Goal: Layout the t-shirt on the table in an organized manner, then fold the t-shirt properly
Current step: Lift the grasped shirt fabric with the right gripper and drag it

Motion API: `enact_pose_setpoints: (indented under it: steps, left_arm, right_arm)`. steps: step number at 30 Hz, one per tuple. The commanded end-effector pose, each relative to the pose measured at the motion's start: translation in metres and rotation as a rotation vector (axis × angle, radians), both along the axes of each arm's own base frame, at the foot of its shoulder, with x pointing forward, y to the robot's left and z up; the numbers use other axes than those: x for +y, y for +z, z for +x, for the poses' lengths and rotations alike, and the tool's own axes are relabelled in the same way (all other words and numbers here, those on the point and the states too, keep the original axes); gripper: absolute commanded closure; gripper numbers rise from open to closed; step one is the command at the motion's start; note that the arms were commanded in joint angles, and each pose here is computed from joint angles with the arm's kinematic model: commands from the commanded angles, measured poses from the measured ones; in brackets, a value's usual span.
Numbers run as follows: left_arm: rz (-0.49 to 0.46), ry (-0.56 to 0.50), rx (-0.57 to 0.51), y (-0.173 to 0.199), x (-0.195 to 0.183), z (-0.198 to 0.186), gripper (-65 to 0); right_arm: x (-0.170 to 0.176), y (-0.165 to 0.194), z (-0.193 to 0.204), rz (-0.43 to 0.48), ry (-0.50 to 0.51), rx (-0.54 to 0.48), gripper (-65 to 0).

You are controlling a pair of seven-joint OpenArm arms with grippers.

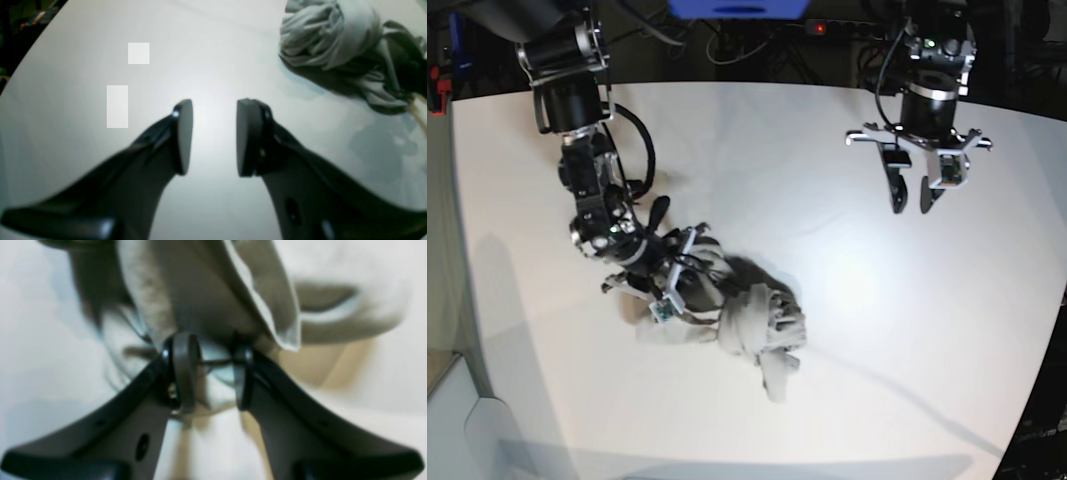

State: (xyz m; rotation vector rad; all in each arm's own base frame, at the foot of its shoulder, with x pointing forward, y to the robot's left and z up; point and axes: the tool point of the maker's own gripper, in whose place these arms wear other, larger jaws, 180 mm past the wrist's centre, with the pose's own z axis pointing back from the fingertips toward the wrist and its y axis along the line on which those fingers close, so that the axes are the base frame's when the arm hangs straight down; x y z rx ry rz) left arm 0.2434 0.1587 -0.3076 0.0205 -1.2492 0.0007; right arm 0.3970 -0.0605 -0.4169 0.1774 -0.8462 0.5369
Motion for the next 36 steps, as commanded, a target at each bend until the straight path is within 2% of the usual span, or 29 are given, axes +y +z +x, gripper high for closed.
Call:
enact_pose_setpoints:
  steps: [1, 5, 7, 9, 10, 14, 22, 31, 36]
  left_arm:
    - [0.006, 0.001, -0.05, 0.013, 0.001, 0.003, -21.3]
    - [0.006, 0.001, -0.053, 0.014, 0.001, 0.005, -21.3]
    - [0.006, 0.001, -0.053, 0.014, 0.001, 0.005, -21.3]
    - [0.006, 0.001, -0.053, 0.014, 0.001, 0.005, -21.3]
    - [0.006, 0.001, -0.055, 0.014, 0.001, 0.005, -21.3]
    - [0.006, 0.001, -0.056, 0.015, 0.001, 0.005, -21.3]
    - [0.005, -0.002, -0.061, 0.015, 0.0, 0.006, -21.3]
    - [0.005, -0.002, -0.062, 0.016, 0.0, 0.006, -21.3]
    - [0.0, -0.002, -0.097, 0.024, -0.001, 0.019, -21.6]
  right_arm:
    - [0.004, 0.011, 0.011, 0.024, 0.008, -0.036, -19.8]
    - [0.002, -0.005, 0.009, 0.032, -0.002, 0.001, -18.1]
    - [0.001, -0.009, 0.008, 0.032, -0.003, 0.01, -12.6]
    - [0.001, -0.009, 0.008, 0.032, -0.003, 0.01, -2.3]
    - [0.001, -0.009, 0.008, 0.032, -0.003, 0.01, 0.0]
    - [0.003, 0.01, 0.015, 0.039, 0.001, -0.047, 0.0]
    - [0.018, 0.102, 0.006, 0.065, 0.051, -0.312, 0.0]
    - [0.022, 0.16, -0.017, 0.04, 0.067, -0.425, 0.0]
    - [0.022, 0.174, -0.029, 0.019, 0.065, -0.439, 0.0]
